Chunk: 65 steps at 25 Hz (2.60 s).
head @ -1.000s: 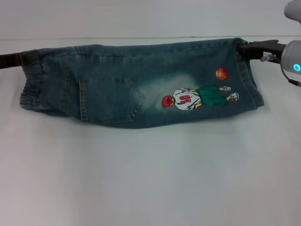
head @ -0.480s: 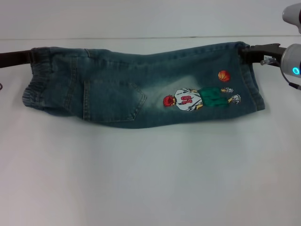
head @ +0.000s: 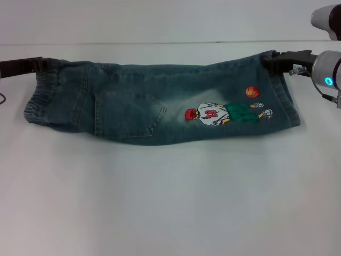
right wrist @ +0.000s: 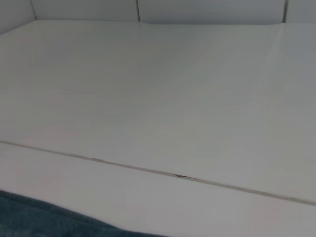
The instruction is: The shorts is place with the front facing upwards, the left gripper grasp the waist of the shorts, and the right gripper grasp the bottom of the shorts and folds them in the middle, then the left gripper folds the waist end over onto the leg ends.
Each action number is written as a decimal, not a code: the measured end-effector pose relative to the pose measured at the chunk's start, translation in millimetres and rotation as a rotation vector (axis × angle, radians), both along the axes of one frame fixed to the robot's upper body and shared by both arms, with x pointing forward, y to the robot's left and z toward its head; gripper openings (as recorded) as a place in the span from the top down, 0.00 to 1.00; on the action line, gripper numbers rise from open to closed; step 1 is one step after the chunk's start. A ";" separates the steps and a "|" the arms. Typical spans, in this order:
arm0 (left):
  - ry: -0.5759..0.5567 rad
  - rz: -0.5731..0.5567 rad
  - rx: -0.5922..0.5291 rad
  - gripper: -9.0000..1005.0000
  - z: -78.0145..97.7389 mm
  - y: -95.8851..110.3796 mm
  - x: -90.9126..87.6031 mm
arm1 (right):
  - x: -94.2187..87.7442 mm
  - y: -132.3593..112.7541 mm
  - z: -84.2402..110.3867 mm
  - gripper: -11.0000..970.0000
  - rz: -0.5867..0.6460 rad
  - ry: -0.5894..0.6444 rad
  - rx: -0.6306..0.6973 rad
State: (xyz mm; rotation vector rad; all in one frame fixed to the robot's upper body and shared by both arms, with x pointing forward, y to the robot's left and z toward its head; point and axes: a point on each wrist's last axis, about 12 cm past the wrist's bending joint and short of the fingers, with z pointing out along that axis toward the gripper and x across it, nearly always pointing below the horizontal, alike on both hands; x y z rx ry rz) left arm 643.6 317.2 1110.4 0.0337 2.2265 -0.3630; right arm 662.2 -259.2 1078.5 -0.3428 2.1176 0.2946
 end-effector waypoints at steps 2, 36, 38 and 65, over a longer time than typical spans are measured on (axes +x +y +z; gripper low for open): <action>0.005 -0.001 -0.003 0.84 -1.6 -0.1 -0.9 | 0.1 0.0 0.1 0.80 0.000 0.000 0.000; -0.015 -0.576 -0.202 0.11 33.7 26.8 -79.9 | -80.4 -40.9 58.1 0.16 0.609 0.047 0.485; 0.015 -0.595 -0.172 0.11 30.6 27.5 -82.3 | -88.1 -39.2 58.9 0.16 0.677 0.071 0.479; 0.173 -0.384 0.273 0.15 -6.9 33.1 -40.9 | -104.5 -23.3 44.1 0.16 0.788 0.162 0.453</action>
